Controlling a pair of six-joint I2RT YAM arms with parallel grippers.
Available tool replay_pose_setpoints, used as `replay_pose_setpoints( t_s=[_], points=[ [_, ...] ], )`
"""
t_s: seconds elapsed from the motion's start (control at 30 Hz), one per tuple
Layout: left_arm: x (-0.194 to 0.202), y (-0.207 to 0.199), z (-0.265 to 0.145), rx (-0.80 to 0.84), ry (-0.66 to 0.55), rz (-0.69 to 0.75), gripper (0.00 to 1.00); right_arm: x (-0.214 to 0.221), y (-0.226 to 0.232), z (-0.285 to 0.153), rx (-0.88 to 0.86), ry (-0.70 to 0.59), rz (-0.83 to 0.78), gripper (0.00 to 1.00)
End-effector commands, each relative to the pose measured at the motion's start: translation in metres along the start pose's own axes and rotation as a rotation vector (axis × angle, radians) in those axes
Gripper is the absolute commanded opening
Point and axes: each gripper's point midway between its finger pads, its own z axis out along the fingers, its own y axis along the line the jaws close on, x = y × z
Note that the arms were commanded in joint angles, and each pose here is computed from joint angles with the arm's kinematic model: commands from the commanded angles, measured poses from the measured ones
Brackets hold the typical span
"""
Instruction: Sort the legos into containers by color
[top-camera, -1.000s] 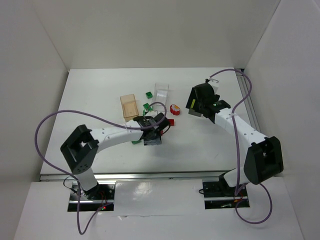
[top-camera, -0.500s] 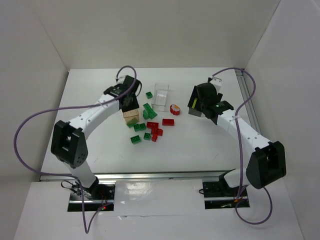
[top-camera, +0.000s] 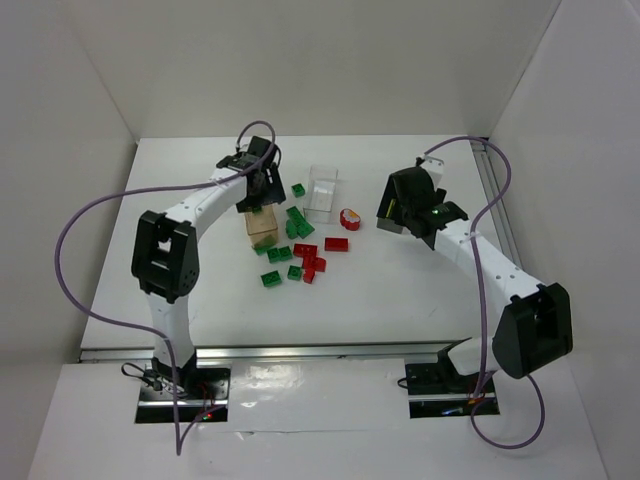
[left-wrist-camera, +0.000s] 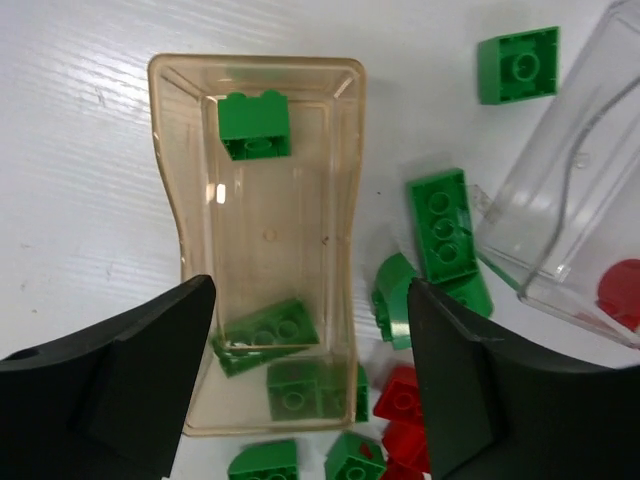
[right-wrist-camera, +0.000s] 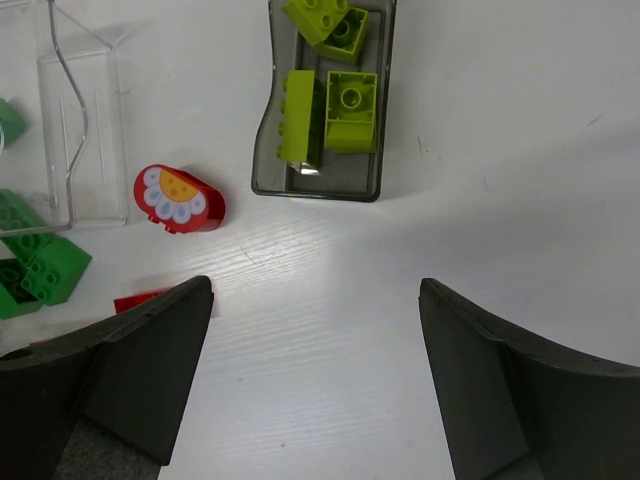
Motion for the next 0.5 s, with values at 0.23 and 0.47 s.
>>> replay_pose_setpoints(
  t_s=[0.23,0.47],
  points=[
    [0.07,-0.019,-0.095,0.124,-0.043,0.154,0.55,-0.01,-0.005,-0.006,0.01,-0.032,0.01,0.91],
    [0.126,-0.005,-0.059,0.042,0.082,0.222,0.03,-0.007,0.0,0.0,-0.005,-0.02,0.008,0.91]
  ],
)
